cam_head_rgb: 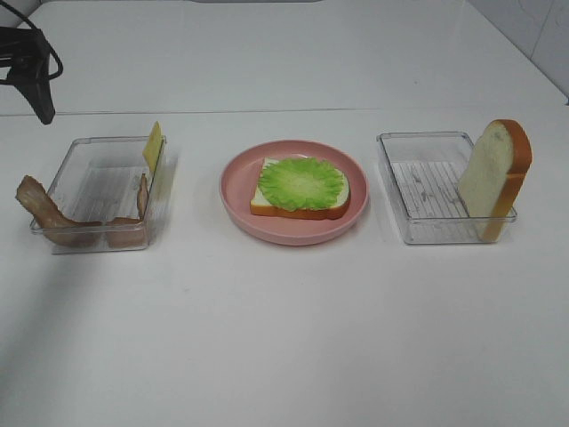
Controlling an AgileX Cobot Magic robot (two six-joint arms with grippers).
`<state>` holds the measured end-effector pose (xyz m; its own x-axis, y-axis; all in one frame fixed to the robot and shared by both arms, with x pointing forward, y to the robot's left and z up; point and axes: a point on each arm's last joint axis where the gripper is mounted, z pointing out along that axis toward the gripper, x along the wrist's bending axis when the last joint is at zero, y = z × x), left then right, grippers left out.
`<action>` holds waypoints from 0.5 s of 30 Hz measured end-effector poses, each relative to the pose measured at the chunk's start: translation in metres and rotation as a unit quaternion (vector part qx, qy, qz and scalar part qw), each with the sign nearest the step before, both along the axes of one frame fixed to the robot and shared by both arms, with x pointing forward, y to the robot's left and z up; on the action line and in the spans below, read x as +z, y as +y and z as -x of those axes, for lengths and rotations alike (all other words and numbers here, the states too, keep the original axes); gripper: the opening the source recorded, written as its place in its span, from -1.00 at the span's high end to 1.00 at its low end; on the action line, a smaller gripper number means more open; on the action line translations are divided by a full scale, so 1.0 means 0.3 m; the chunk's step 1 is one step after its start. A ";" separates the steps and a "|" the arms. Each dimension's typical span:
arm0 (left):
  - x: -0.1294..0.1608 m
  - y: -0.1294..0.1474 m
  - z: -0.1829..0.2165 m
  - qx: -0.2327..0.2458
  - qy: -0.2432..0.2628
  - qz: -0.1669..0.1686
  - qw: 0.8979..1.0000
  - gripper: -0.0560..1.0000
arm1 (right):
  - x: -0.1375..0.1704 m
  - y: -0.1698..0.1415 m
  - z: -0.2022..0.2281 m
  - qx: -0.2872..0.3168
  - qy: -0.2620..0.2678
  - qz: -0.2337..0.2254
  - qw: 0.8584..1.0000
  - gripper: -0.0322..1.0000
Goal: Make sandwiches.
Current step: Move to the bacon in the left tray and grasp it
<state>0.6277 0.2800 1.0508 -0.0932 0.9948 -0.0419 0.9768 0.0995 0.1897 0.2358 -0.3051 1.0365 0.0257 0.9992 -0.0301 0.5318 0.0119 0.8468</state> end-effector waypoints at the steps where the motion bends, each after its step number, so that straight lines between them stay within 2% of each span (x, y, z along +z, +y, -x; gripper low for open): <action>1: 0.000 0.000 0.000 0.000 0.000 0.000 1.000 -0.98 | 0.000 0.000 0.000 0.000 0.000 0.000 1.000 -0.62; 15: -0.241 0.000 -0.069 -0.004 0.089 -0.012 0.996 -0.98 | 0.000 0.000 0.000 0.000 0.000 0.000 1.000 -0.62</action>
